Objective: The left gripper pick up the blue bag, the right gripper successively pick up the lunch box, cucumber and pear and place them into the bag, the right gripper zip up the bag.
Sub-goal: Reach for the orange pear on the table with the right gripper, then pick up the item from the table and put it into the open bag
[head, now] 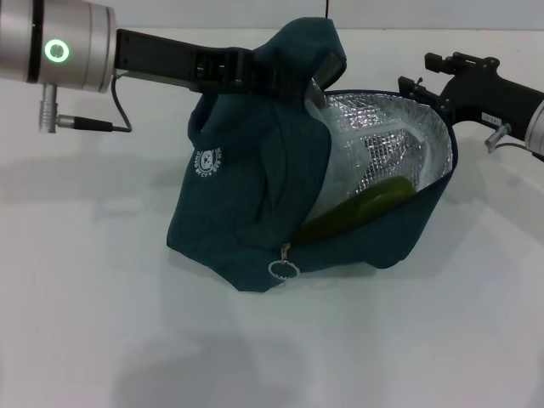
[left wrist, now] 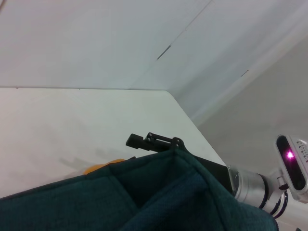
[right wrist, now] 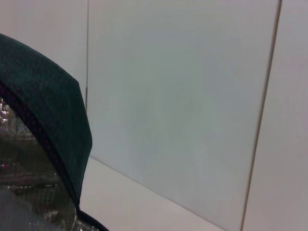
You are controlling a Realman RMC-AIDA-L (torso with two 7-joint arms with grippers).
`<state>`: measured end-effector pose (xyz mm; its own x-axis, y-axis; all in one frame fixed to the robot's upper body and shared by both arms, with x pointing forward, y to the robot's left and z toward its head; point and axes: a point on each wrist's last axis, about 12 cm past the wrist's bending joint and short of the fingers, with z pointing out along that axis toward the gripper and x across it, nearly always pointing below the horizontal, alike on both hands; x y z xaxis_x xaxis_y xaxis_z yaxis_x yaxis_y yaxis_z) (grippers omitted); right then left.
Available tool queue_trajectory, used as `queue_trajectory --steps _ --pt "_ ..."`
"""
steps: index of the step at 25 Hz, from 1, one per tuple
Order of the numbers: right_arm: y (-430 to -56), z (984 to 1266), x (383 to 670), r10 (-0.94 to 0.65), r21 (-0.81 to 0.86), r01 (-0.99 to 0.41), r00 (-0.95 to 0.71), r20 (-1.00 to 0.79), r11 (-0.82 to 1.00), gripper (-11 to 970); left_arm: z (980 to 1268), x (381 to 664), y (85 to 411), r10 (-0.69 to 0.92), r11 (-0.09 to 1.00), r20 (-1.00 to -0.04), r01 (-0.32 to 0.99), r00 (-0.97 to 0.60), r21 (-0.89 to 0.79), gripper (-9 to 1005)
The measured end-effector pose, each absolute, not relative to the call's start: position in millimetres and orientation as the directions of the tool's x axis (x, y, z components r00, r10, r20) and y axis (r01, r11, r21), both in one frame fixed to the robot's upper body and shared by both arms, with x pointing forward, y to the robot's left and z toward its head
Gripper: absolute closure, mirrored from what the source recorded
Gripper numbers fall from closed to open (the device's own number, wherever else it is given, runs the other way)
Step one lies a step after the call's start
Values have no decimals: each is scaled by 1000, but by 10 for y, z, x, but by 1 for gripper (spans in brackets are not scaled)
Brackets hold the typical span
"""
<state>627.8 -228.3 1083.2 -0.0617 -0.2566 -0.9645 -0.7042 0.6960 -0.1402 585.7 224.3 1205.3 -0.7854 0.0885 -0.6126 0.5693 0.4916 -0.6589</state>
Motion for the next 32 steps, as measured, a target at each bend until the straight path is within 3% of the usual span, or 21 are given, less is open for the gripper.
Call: queue_trajectory --steps 3,9,12,22,32 --pt "-2293 10823 6286 -264 -143 -698 -68 -962 702 404 12052 5857 2244 88 492 -612 569 -786 -659 940" --pt "-2276 10809 6295 -278 -150 -700 -72 -958 698 566 12051 5856 2240 88 491 -612 569 -786 -660 940" --pt "-2274 10810 6295 -288 -165 -701 -61 -956 694 802 12047 5853 2243 87 491 -611 568 -787 -661 940" --pt "-2285 10817 6285 -284 -167 -703 -52 -957 692 937 12039 5848 2250 86 492 -610 566 -788 -662 940" --pt "-2552 11060 6195 -176 -156 -678 40 -984 718 922 12032 5834 2257 88 489 -606 564 -791 -665 940"
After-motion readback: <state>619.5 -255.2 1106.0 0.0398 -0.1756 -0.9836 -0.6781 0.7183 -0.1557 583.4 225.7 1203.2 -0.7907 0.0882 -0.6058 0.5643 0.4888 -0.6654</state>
